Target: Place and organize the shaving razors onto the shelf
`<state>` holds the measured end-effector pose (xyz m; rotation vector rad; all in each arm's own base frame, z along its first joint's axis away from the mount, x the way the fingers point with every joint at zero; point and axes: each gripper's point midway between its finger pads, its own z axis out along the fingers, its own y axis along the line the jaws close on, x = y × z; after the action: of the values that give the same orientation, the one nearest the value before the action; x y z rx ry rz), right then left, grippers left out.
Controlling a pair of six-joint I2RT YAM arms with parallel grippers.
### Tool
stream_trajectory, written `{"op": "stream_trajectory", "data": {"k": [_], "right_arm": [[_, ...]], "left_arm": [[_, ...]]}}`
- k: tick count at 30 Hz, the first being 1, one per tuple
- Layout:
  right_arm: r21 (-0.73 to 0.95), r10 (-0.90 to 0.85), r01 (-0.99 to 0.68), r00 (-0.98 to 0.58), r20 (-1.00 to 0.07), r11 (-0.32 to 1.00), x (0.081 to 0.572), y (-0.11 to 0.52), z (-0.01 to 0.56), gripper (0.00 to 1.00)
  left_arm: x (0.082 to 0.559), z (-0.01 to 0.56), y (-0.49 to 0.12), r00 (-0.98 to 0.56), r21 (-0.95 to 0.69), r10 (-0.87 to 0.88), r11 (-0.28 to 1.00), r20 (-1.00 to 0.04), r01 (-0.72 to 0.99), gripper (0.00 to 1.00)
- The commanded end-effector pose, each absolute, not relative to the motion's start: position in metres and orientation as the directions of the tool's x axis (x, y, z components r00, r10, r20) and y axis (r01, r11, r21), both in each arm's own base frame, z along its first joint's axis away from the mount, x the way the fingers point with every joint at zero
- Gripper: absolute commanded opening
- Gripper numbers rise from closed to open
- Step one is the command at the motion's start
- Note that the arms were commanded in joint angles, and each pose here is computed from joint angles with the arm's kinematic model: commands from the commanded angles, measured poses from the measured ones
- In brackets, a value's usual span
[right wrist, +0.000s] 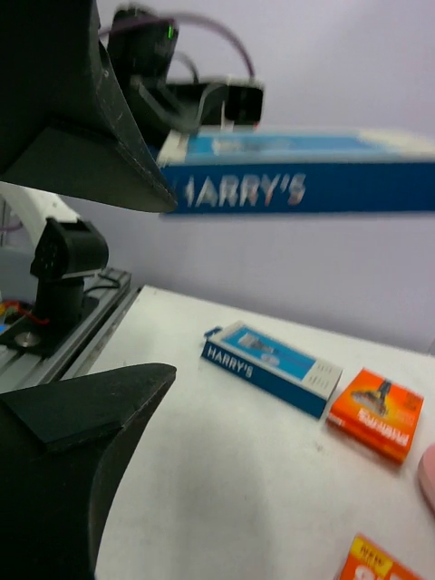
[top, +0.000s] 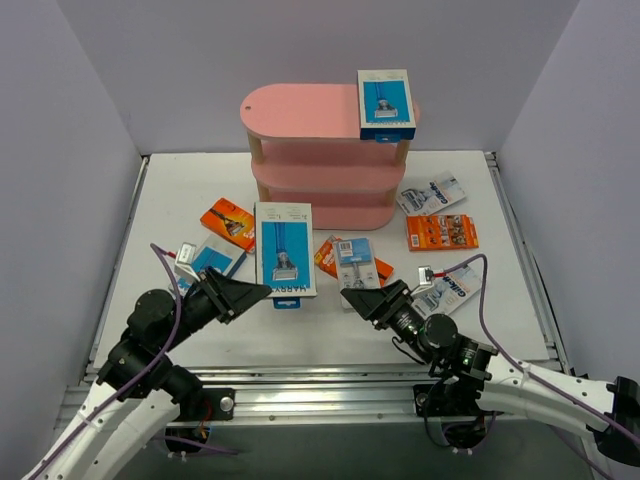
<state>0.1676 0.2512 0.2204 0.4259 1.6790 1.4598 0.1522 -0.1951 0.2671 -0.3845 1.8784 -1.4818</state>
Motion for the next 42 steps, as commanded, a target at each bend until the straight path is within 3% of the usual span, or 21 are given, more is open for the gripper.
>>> {"op": "stream_trajectory", "data": {"k": [1,9,15,24,27,32,42], "right_arm": [[0.919,0.727,-0.194,-0.565,-0.390,0.343,0.175,0.242,0.192,0.63],[0.906,0.687,-0.138,-0.609,-0.397,0.401,0.169,0.241,0.148,0.63],[0.883,0.662,-0.129,-0.615,-0.429,0.451,0.168,0.235,0.136,0.64],[0.842,0.632,-0.142,-0.599,-0.491,0.520,0.173,0.227,0.153,0.66],[0.817,0.610,-0.139,-0.599,-0.519,0.559,0.175,0.224,0.155,0.68],[0.778,0.573,-0.136,-0.602,-0.557,0.613,0.180,0.219,0.155,0.70],[0.796,0.578,-0.110,-0.629,-0.519,0.595,0.198,0.207,0.149,0.71]], "left_arm": [[0.164,0.327,-0.194,-0.629,-0.885,-0.622,0.337,-0.466,0.322,0.02],[0.195,0.413,-0.205,-0.529,-0.792,-0.591,0.415,-0.609,0.448,0.02],[0.238,0.465,-0.216,-0.473,-0.748,-0.582,0.471,-0.662,0.467,0.02],[0.315,0.513,-0.224,-0.486,-0.787,-0.628,0.395,-0.608,0.474,0.02],[0.355,0.505,-0.237,-0.527,-0.813,-0.625,0.377,-0.576,0.443,0.02],[0.383,0.524,-0.255,-0.561,-0.832,-0.627,0.300,-0.541,0.467,0.02],[0.435,0.506,-0.276,-0.622,-0.867,-0.611,0.269,-0.490,0.419,0.02]]}}
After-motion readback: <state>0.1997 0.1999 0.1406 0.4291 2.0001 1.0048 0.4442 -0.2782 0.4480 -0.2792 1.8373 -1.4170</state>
